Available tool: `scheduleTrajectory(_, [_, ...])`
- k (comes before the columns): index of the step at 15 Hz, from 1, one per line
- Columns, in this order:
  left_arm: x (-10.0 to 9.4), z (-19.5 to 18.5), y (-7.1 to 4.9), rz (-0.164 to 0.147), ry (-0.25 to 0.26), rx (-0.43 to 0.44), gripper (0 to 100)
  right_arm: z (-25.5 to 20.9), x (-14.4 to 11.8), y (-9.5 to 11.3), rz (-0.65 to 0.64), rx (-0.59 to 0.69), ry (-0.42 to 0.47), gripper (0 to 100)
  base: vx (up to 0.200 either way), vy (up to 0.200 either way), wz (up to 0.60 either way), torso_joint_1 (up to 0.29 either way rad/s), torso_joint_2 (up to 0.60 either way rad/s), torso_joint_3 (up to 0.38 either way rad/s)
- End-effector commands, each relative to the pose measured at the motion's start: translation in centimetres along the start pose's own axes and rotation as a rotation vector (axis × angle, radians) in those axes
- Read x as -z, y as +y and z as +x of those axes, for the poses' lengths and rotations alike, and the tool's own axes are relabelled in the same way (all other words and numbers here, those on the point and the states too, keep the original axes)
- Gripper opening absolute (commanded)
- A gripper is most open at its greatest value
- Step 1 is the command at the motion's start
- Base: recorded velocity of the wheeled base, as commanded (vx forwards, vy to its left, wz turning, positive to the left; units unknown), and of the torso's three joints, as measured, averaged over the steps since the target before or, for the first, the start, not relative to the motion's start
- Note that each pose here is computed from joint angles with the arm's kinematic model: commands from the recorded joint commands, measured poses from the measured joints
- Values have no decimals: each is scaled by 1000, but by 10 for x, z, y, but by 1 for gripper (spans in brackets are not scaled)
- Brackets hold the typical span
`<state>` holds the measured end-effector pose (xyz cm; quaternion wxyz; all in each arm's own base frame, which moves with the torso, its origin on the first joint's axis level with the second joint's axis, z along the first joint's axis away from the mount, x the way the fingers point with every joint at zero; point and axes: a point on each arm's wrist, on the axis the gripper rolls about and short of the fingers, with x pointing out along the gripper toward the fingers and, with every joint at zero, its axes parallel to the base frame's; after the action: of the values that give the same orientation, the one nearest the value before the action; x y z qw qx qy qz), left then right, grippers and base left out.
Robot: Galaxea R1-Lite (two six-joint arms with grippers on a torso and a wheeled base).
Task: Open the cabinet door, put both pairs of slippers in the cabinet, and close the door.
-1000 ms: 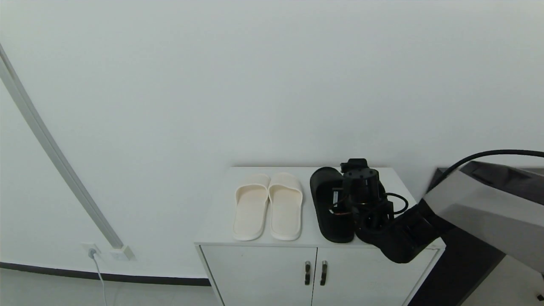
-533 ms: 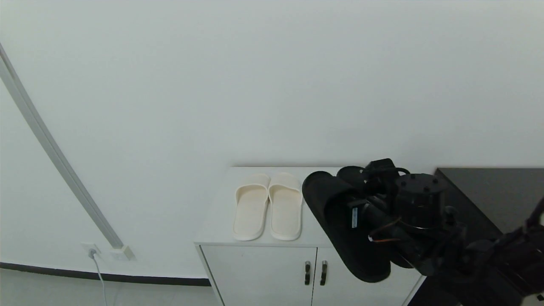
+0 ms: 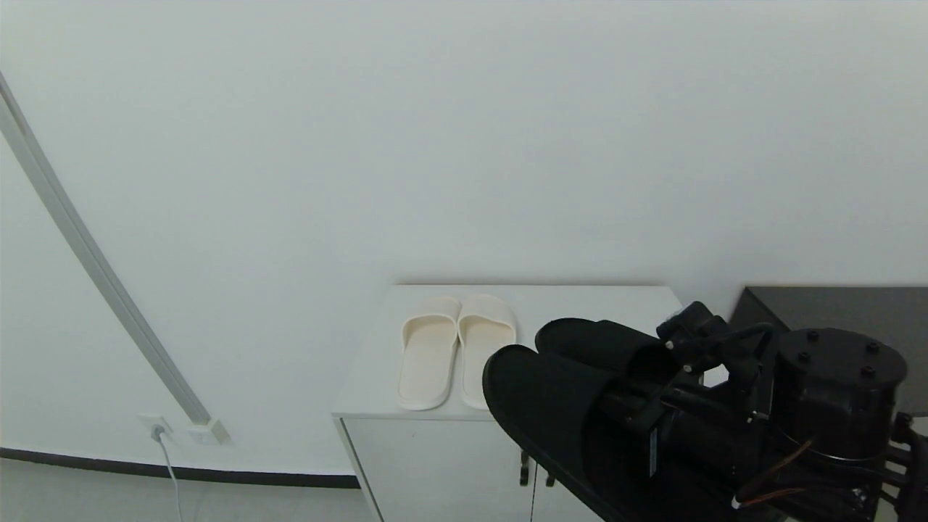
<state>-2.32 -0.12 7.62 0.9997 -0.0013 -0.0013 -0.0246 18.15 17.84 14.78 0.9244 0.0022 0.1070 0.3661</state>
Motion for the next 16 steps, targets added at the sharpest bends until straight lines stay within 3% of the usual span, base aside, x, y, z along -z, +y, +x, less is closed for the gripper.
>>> scheduleTrajectory(1, [0,0,0,0,1,0,0,-9,-1,3,-1,-28,-9,0,0,0,0,0,0,0])
scheduleTrajectory(6, [0,0,0,0,1,0,0,-12,2,5,-2,-43,23,0,0,0,0,0,0,0])
scheduleTrajectory(13, [0,0,0,0,1,0,0,-12,6,6,-5,-45,38,0,-200,0,0,1,0,5])
scheduleTrajectory(16, [0,0,0,0,1,0,0,-12,7,6,-5,-43,41,0,0,0,0,0,0,0])
